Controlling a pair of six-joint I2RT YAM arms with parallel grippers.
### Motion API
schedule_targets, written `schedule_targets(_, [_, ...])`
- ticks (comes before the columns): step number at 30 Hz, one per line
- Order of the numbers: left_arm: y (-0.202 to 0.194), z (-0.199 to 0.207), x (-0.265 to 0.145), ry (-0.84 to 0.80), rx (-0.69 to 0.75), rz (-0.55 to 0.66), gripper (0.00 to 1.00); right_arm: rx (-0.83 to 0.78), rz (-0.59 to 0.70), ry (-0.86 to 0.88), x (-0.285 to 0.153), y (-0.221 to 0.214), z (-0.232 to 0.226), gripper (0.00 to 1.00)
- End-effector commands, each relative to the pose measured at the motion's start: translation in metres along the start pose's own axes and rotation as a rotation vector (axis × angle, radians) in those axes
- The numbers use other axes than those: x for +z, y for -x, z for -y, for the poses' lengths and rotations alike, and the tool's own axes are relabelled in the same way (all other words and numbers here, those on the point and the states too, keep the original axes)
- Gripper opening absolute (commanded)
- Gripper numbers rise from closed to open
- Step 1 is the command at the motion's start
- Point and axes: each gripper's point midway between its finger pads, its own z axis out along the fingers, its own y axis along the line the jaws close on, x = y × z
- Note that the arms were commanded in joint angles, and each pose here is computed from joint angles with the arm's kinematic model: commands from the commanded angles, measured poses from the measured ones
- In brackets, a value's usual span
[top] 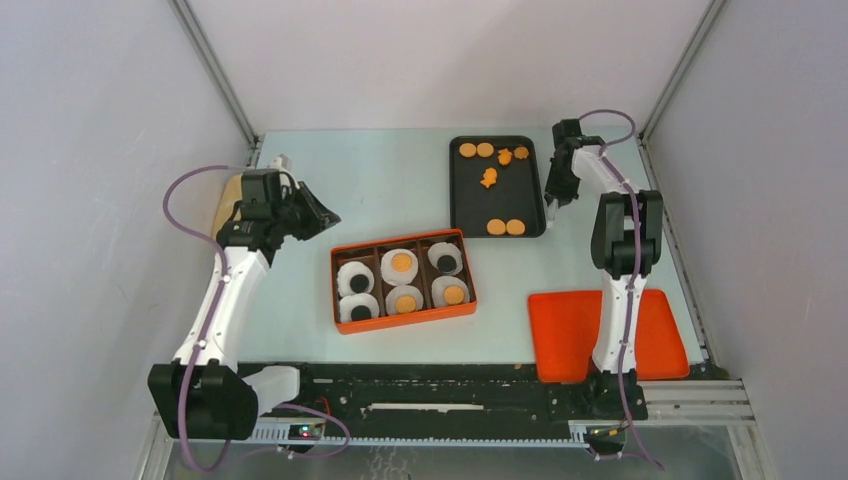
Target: Pack the cookies
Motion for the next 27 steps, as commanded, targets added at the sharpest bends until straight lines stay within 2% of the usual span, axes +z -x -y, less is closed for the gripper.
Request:
schedule_targets(1, [0.001,-0.004,0.008,0.000,0.005,0.004,0.20,0.020,-0.245,-0.135,0.028,-0.047,0.050,0.22])
schedule_targets(5, [-0.001,-0.004,0.010,-0.005,-0.005,0.007,0.21,0.039,-0.304,-0.215,0.036,-0.057,0.082,0.32])
schedule_targets(11, [-0.002,0.004,0.012,-0.019,0.004,0.000,0.22,0.038,-0.281,-0.196,0.031,-0.060,0.084,0.51])
schedule_targets(18, [-0.004,0.011,0.011,-0.037,0.025,0.002,0.31,0.085,-0.028,-0.037,-0.014,-0.022,0.059,0.70])
schedule_targets(23, [-0.002,0.016,0.008,-0.046,0.030,0.018,0.39,0.078,0.120,0.041,-0.077,-0.004,0.038,0.68])
schedule_targets(27, [-0.004,0.016,0.008,-0.034,0.043,0.021,0.47,-0.015,0.133,0.091,-0.118,-0.037,0.010,0.60])
